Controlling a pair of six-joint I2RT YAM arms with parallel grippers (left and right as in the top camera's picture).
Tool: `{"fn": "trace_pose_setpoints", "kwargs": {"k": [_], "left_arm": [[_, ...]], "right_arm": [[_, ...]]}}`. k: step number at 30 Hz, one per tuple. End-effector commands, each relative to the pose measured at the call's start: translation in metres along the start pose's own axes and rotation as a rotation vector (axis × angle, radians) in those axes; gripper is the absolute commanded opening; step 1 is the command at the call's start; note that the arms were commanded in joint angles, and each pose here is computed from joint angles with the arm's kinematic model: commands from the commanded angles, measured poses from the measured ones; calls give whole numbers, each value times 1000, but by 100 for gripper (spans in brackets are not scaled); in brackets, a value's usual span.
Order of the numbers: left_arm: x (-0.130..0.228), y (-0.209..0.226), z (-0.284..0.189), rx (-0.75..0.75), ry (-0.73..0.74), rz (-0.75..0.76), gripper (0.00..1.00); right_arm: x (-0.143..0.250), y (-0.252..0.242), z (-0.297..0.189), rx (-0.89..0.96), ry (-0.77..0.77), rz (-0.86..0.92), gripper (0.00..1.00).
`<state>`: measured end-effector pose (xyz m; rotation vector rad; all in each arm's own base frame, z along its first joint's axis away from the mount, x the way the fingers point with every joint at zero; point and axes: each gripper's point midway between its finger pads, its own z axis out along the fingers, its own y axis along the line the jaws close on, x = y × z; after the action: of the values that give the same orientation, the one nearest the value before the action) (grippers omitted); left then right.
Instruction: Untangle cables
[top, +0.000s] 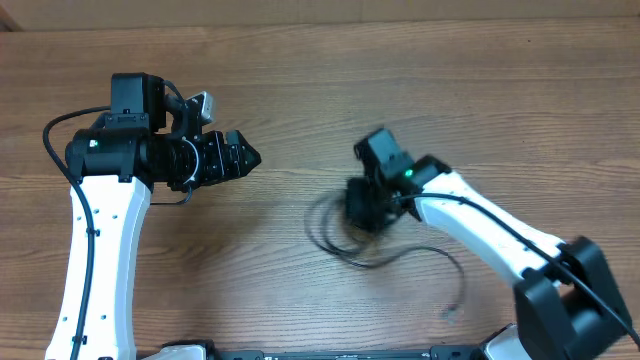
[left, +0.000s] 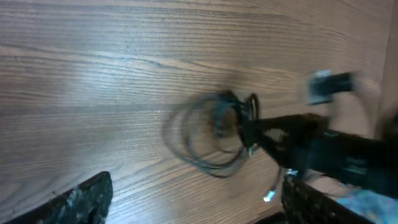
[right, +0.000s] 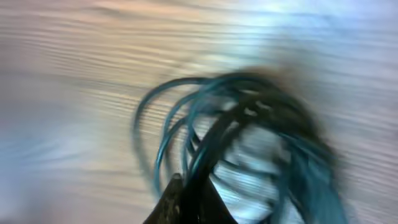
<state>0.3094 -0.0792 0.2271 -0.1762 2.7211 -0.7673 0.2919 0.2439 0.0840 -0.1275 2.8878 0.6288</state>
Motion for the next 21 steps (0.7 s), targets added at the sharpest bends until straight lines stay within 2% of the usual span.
{"fn": "trace_pose_setpoints", "kwargs": {"k": [1, 3, 8, 13, 19, 21], "left_arm": [[1, -6, 1, 21, 14, 58, 94], [6, -17, 1, 84, 34, 167, 98], [26, -42, 0, 220, 83, 396, 95], [29, -53, 6, 235, 86, 448, 83], [34, -69, 16, 249, 102, 471, 83], [37, -66, 22, 210, 119, 487, 74]], "right_arm": [[-18, 88, -83, -344, -95, -252, 4], [-20, 97, -101, -376, -131, -273, 4], [-11, 112, -131, -460, -156, -308, 4], [-4, 124, -146, -530, -159, -339, 4], [-2, 130, -150, -569, -156, -369, 4], [2, 139, -159, -629, -156, -415, 4]]}}
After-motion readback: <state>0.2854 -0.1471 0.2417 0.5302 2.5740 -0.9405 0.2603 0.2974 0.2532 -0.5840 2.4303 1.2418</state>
